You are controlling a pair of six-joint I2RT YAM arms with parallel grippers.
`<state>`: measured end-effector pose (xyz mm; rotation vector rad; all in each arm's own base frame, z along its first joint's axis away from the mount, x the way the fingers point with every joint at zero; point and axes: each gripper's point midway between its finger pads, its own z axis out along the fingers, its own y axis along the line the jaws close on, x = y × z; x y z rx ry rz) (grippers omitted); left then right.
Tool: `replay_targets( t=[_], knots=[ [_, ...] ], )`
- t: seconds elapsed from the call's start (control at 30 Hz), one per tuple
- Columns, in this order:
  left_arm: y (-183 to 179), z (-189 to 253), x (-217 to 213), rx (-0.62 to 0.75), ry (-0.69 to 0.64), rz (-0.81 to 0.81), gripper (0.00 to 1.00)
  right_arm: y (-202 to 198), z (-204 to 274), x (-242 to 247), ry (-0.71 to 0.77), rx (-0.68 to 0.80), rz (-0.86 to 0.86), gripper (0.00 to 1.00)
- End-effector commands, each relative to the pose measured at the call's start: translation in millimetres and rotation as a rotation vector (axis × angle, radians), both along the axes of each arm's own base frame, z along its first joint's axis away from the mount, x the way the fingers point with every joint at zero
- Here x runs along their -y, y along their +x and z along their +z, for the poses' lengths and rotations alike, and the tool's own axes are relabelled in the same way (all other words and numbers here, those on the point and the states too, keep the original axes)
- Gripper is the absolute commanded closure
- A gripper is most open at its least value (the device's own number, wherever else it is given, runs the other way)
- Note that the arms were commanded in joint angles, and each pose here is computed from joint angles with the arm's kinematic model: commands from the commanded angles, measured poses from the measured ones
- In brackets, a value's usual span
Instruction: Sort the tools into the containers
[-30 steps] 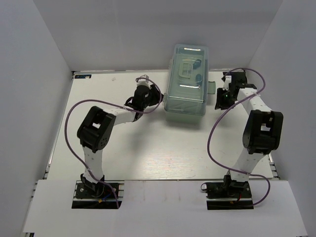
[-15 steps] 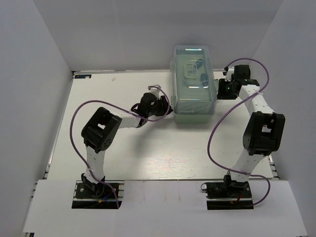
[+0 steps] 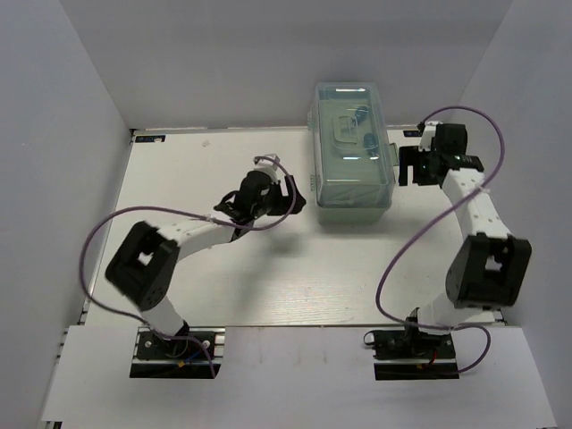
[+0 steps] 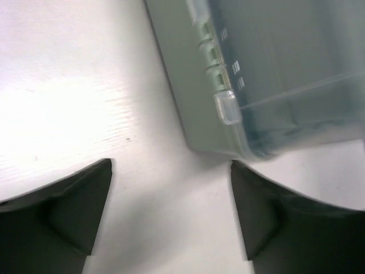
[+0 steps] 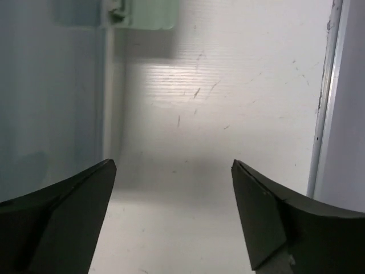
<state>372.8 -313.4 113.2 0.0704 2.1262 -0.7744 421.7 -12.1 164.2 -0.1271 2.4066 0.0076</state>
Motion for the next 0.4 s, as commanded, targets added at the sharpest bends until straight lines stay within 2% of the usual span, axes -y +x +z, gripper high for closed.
replay_targets(
  t=[0.0, 0.03, 0.07, 0.1, 0.17, 0.2, 0.23, 0.3, 0.37],
  knots=[
    [-7.9, 73.5, -36.1, 0.149, 0.121, 0.024, 0.01, -29.7, 41.1, -18.3, 0.037, 0.134, 0.117, 0.10],
    [-17.7, 69.5, -47.1, 0.142, 0.210, -0.015, 0.01, -43.1, 45.2, -23.4, 0.058, 0.151, 0.128, 0.10],
    [-25.2, 73.8, -51.3, 0.149, 0.234, -0.043, 0.01, -50.7, 58.5, -28.0, 0.073, 0.197, 0.142, 0.10],
    [-32.0, 98.7, -58.1, 0.200, 0.236, -0.053, 0.01, -63.7, 42.4, -34.1, 0.108, 0.163, 0.154, 0.10],
    [-49.5, 106.0, -68.1, 0.214, 0.285, -0.115, 0.01, -79.4, 61.1, -40.1, 0.153, 0.219, 0.131, 0.10],
    [-55.7, 103.5, -78.7, 0.208, 0.306, -0.114, 0.01, -89.9, 44.2, -42.3, 0.170, 0.180, 0.129, 0.10],
    [-65.4, 119.0, -86.8, 0.247, 0.301, -0.116, 0.01, -98.8, 54.8, -45.7, 0.179, 0.217, 0.143, 0.10],
    [-80.2, 110.5, -102.1, 0.244, 0.344, -0.125, 0.01, -116.7, 30.1, -51.6, 0.200, 0.157, 0.165, 0.10],
    [-93.7, 120.5, -116.2, 0.281, 0.341, -0.107, 0.01, -128.9, 20.9, -50.4, 0.195, 0.168, 0.156, 0.10]
  ],
)
